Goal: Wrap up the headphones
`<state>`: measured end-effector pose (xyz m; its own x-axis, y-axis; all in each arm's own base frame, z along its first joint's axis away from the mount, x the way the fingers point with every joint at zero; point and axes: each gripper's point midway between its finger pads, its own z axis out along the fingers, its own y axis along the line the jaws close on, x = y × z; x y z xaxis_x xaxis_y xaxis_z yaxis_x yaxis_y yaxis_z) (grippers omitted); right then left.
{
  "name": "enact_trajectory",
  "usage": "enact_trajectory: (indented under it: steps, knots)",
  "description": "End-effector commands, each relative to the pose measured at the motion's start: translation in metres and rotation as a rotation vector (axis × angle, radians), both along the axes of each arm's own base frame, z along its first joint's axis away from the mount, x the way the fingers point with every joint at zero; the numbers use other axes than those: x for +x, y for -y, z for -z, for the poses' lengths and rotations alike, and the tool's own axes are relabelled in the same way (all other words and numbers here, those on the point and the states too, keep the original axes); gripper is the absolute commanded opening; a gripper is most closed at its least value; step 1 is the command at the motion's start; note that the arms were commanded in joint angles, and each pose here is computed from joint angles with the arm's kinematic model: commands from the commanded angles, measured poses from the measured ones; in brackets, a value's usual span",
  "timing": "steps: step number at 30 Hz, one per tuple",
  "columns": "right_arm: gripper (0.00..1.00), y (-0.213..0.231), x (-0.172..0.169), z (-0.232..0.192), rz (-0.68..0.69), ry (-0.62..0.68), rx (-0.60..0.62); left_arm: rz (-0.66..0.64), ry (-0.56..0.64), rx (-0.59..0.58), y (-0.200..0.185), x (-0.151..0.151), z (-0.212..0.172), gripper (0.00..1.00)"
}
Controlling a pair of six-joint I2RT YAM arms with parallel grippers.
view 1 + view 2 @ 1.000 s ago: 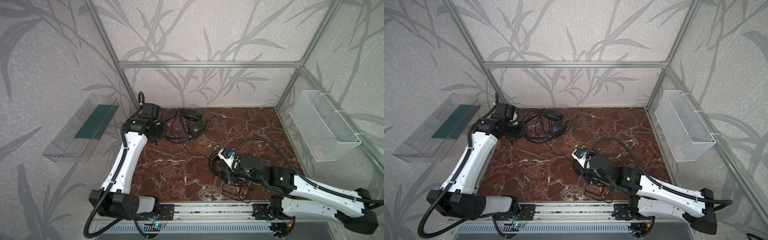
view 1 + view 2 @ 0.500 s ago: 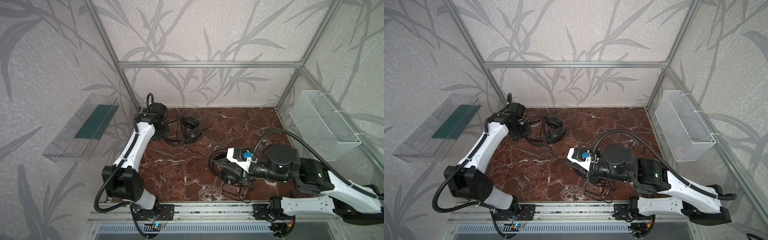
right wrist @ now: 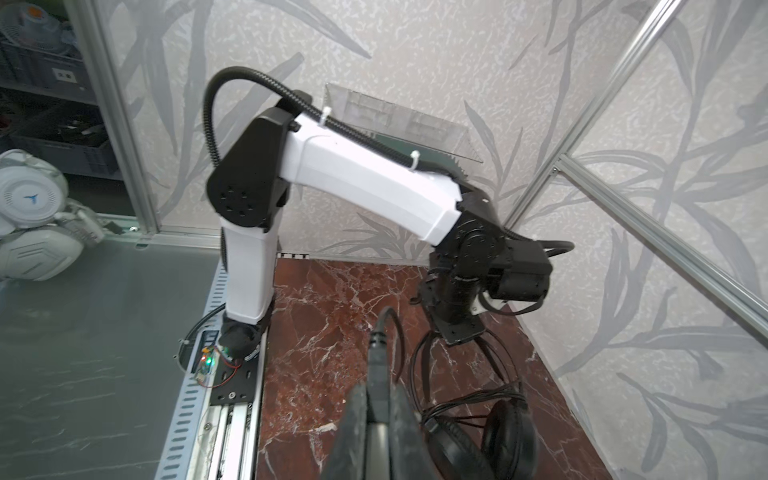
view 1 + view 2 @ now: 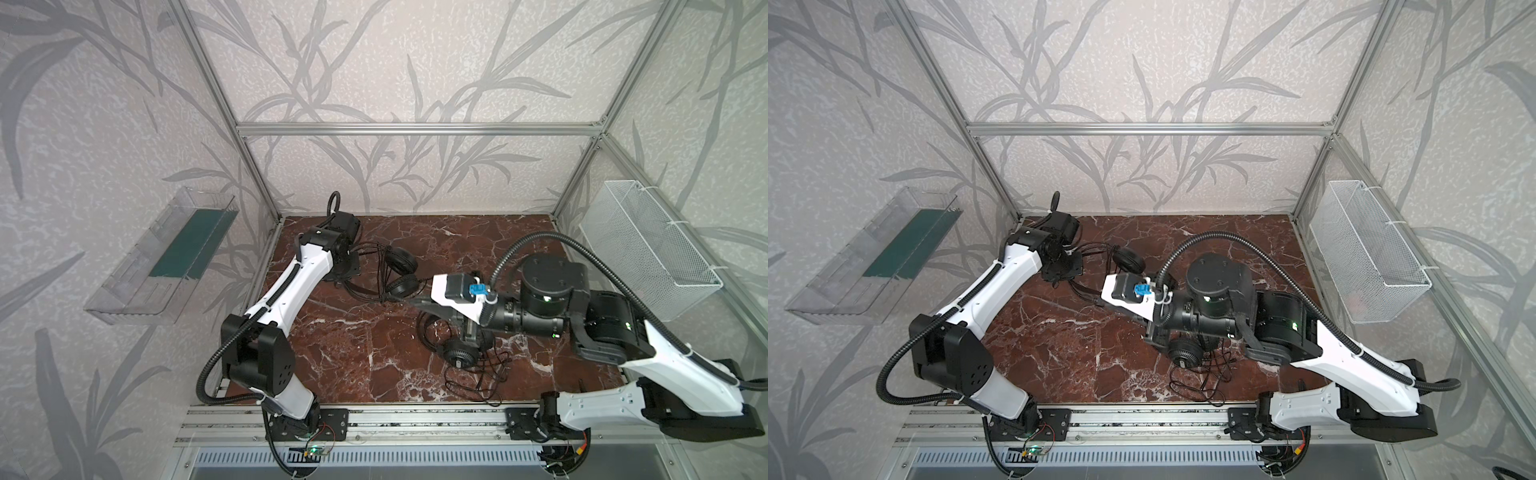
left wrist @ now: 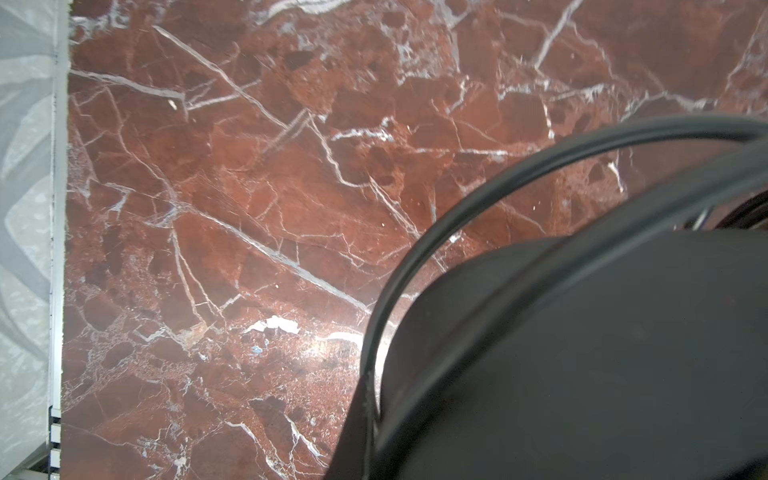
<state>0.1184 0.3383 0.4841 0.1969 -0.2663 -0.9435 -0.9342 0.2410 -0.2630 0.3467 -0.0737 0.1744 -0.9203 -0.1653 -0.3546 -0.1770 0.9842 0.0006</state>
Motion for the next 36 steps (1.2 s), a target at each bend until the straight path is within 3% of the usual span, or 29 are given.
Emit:
enact_trajectory:
  steps: [1, 9, 18, 26, 36]
  knots:
    - [0.00, -0.001, 0.023, -0.028, 0.045, 0.028, 0.071, 0.044, 0.070, -0.027, 0.011, -0.005, -0.011, 0.00]
    - [0.00, -0.009, 0.089, -0.048, 0.122, -0.036, 0.109, 0.128, 0.092, -0.107, 0.031, -0.048, -0.009, 0.00]
    - [0.00, -0.004, 0.174, -0.053, 0.211, -0.119, 0.123, 0.219, 0.136, -0.287, 0.051, -0.113, -0.036, 0.00]
    - [0.00, -0.016, 0.238, -0.013, 0.235, -0.235, 0.087, 0.297, 0.191, -0.427, 0.058, -0.156, -0.066, 0.00]
    - [0.00, -0.004, 0.294, 0.055, 0.298, -0.433, 0.045, 0.344, 0.294, -0.528, 0.062, -0.173, -0.111, 0.00]
